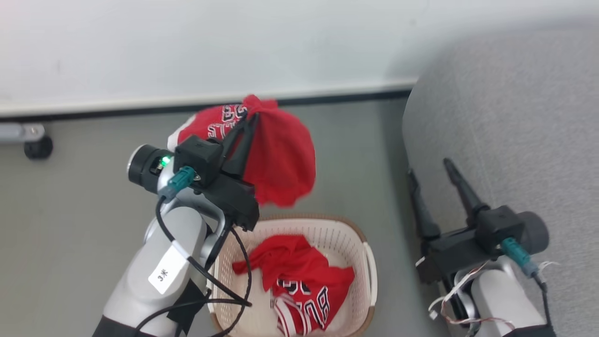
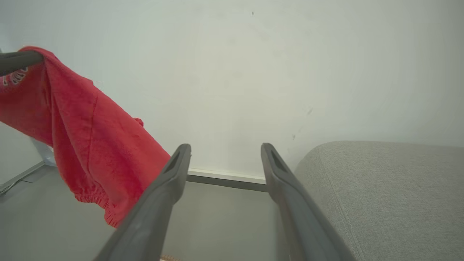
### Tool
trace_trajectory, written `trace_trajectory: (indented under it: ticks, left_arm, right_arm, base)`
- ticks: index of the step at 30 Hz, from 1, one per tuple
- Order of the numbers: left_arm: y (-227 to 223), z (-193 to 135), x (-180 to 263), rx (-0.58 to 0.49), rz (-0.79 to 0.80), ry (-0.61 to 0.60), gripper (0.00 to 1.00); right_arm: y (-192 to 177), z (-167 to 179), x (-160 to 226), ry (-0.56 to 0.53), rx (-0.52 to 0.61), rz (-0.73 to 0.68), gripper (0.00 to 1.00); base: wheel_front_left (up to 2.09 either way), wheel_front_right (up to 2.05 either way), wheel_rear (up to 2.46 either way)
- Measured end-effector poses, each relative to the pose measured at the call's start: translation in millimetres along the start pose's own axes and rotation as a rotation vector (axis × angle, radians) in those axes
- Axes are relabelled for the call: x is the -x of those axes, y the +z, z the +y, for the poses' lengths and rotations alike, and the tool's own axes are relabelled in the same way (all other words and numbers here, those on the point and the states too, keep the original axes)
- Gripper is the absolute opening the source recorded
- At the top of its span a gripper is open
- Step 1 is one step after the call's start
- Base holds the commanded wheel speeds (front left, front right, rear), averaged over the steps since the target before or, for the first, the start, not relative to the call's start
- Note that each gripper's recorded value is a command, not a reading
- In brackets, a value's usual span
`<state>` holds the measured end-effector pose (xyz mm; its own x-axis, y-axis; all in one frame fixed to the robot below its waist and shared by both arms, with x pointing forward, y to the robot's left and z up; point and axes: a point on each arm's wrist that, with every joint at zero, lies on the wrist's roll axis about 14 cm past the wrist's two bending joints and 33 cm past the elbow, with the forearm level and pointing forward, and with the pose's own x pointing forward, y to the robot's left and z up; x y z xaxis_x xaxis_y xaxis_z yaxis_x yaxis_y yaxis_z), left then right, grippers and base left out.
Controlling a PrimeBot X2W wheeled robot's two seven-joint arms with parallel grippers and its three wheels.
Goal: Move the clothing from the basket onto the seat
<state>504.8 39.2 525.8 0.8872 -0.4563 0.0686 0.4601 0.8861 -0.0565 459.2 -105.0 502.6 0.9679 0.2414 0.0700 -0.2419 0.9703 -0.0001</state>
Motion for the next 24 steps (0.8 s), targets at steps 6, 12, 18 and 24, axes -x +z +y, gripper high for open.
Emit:
trace_trajectory:
  ticks: [6,12,18,24]
  left_arm:
    - [36.1,-23.1,5.9,-0.022,-0.067,-0.054,0.0]
    - [66.3,-45.0,17.0,-0.032,-0.123,-0.096,0.0]
    - [83.3,-64.1,35.9,-0.037,-0.163,-0.129,0.0]
    - [101.9,-75.8,48.0,-0.053,-0.212,-0.155,0.0]
  right_arm:
    - [15.3,22.5,14.4,0.09,0.024,-0.018,1.0]
    - [30.2,40.7,27.8,0.154,0.054,-0.039,1.0]
    - [40.1,61.2,44.6,0.218,0.076,-0.058,1.0]
    - [42.6,77.6,52.2,0.274,0.111,-0.059,1.0]
  base:
    - [0.0,0.0,0.0]
    - [0.0,0.0,0.0]
    - [0.0,0.0,0.0]
    - [0.0,0.0,0.0]
